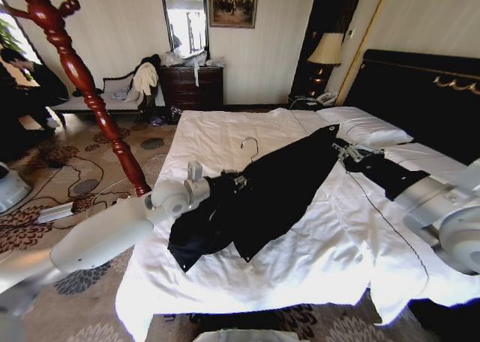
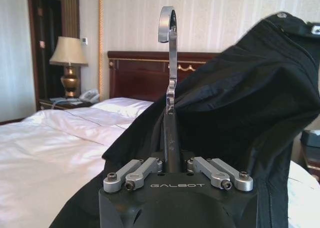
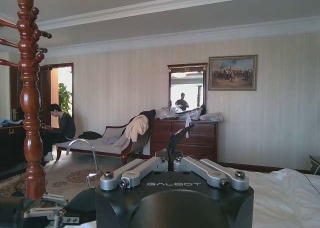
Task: Pick up the clothes from the bed and hang them on the clothes hanger.
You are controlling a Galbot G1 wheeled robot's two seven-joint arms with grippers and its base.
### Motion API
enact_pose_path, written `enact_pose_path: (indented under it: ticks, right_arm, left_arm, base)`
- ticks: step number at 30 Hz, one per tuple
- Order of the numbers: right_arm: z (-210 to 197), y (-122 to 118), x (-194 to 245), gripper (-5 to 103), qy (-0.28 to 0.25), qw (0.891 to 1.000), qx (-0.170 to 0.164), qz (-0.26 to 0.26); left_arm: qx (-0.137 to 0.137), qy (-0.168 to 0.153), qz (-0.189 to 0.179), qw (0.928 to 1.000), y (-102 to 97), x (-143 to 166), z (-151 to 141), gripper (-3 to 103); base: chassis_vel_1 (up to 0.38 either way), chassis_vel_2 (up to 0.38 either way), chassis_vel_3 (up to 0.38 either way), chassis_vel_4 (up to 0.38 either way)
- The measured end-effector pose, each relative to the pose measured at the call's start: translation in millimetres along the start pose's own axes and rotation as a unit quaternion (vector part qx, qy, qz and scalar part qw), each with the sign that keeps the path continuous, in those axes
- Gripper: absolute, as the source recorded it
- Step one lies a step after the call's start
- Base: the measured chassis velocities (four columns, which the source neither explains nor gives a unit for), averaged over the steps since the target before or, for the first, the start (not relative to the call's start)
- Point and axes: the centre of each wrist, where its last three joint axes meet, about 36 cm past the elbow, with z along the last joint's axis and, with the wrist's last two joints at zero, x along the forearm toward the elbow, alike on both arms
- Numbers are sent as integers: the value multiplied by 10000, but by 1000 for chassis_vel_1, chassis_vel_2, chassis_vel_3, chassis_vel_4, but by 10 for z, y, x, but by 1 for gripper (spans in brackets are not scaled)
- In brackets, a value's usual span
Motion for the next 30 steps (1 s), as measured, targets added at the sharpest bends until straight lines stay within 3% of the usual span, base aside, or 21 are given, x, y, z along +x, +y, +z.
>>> enact_pose_path:
  ticks: [4,8,14,21,28,30]
  right_arm:
    - [-26,19,6,0,-24,9999,-138,-20]
    - [-38,74,-13,0,-73,9997,-231,-104]
    - [-23,85,-32,0,-31,9996,-261,-118]
    - [-41,-2,-46,0,-33,9997,-256,4]
    - [-38,19,-36,0,-13,9996,-274,-1]
    - [-16,55,-17,0,8,9995,-302,-14]
  left_arm:
    - [-80,-1,-46,10000,20,90,-60,15]
    - [-15,52,54,10000,-55,-25,-13,15]
    - [179,181,602,9979,-417,-479,177,15]
    - [284,272,1214,9918,-719,-771,107,15]
    - [392,194,1327,9902,-776,-881,90,15]
    - [578,-26,1157,9916,-703,-947,67,15]
  base:
    - [0,0,0,0]
    - [0,0,0,0]
    - [0,0,0,0]
    - [0,0,0,0]
    - [0,0,0,0]
    - [0,0,0,0]
